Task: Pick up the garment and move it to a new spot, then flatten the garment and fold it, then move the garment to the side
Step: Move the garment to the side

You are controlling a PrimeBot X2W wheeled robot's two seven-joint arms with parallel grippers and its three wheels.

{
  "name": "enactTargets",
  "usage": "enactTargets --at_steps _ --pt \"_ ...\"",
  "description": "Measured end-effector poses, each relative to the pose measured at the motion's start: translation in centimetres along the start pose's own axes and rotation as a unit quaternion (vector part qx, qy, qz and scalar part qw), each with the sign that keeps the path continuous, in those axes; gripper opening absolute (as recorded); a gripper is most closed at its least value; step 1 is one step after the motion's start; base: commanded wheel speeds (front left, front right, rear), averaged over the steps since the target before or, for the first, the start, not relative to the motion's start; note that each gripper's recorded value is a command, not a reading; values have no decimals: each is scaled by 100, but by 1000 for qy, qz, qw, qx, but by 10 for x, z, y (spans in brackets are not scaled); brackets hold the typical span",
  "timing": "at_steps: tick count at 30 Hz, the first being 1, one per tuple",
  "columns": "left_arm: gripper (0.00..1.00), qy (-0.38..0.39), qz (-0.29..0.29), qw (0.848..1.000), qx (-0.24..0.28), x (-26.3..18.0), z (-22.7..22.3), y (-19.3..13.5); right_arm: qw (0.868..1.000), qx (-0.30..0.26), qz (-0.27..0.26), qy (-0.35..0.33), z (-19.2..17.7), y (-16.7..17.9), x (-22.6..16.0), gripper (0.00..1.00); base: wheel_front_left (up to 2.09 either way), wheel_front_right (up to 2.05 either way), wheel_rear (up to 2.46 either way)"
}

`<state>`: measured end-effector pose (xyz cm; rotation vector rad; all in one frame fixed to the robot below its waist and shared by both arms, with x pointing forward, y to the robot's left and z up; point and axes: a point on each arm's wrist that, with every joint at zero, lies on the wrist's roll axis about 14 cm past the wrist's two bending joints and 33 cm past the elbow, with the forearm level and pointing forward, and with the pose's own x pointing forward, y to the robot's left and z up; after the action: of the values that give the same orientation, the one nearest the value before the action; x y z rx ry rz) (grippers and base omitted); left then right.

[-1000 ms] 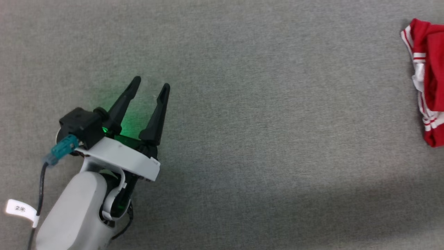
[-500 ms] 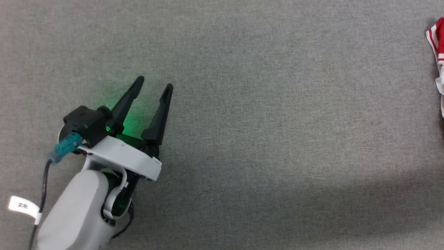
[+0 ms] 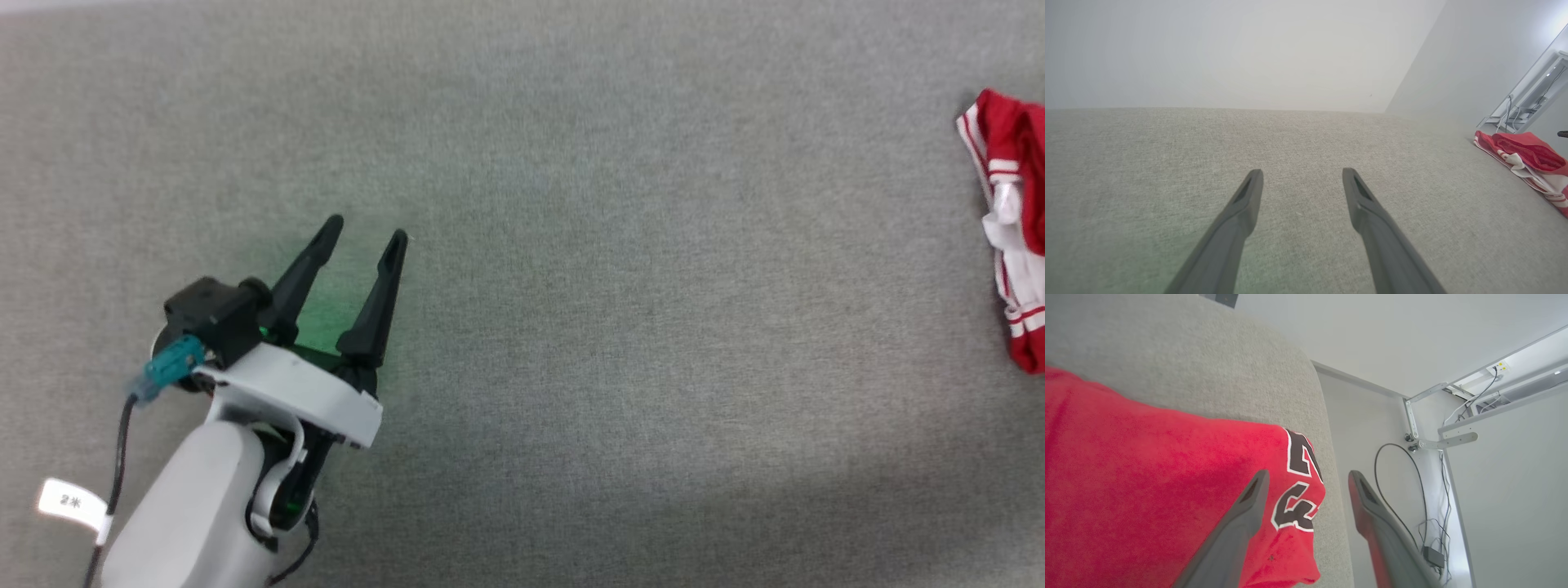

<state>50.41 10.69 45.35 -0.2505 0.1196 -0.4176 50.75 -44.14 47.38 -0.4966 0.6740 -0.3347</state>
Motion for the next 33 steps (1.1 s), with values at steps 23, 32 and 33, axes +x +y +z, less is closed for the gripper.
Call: enactTargets --at_steps 23,32,33 --pt "100 -79 101 991 36 -114 66 10 941 154 123 -274 68 67 -138 100 0 0 0" --pt "100 -123 169 976 56 -176 94 31 903 192 139 -358 74 77 -199 100 0 0 0" --pt "100 -126 174 975 58 -182 96 33 900 195 141 -364 73 78 -204 100 0 0 0"
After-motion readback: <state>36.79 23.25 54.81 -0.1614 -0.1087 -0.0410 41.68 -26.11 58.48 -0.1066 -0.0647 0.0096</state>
